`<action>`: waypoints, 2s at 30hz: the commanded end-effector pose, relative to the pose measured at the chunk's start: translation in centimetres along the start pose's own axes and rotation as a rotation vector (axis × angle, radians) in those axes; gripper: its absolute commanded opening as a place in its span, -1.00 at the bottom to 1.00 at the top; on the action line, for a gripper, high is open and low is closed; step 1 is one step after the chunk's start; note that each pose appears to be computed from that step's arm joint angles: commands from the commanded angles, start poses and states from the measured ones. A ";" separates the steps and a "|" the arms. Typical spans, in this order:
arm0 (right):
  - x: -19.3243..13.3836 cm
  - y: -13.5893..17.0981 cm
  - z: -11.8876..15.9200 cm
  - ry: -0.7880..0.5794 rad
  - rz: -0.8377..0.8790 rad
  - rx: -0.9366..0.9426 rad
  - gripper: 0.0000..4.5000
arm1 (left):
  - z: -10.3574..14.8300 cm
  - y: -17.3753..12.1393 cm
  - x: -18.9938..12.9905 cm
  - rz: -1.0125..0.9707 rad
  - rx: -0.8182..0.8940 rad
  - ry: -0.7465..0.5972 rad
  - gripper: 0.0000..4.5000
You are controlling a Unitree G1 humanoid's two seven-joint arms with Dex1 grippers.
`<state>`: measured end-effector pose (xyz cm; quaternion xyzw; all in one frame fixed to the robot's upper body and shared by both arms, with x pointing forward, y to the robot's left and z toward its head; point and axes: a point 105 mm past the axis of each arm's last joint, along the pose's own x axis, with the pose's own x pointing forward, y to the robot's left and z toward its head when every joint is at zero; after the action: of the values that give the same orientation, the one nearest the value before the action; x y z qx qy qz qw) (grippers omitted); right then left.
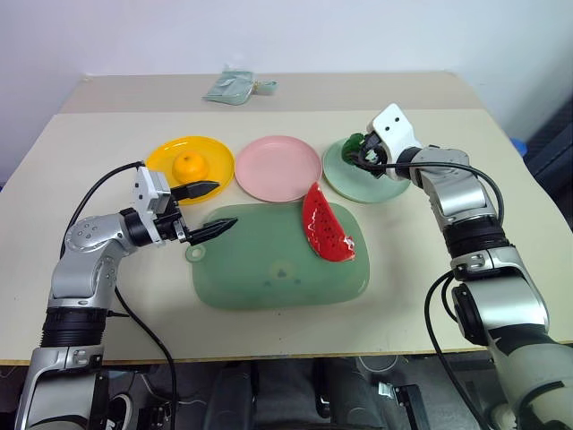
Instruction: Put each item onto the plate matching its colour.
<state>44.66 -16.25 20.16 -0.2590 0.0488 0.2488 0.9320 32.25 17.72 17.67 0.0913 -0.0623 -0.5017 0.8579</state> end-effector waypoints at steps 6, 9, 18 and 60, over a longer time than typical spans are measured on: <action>-0.8 -0.1 2.4 -0.088 0.035 0.040 0.99 | 1.1 -0.3 0.2 -0.023 0.038 -0.026 1.00; -0.8 -0.4 2.7 -0.096 0.010 0.045 0.99 | 1.2 -0.3 0.2 -0.027 0.032 -0.028 1.00; -3.1 0.6 6.7 -0.259 0.168 0.336 0.99 | 2.3 -1.4 -1.3 -0.111 -0.001 -0.058 1.00; -6.3 12.5 -0.9 0.300 0.311 0.351 -0.23 | 1.5 -2.4 -1.0 -0.177 0.030 -0.006 1.00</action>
<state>32.87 -10.24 14.10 -0.1089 0.2885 0.3354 0.8902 29.55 17.52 17.63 0.0905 -0.0451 -0.5742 0.8125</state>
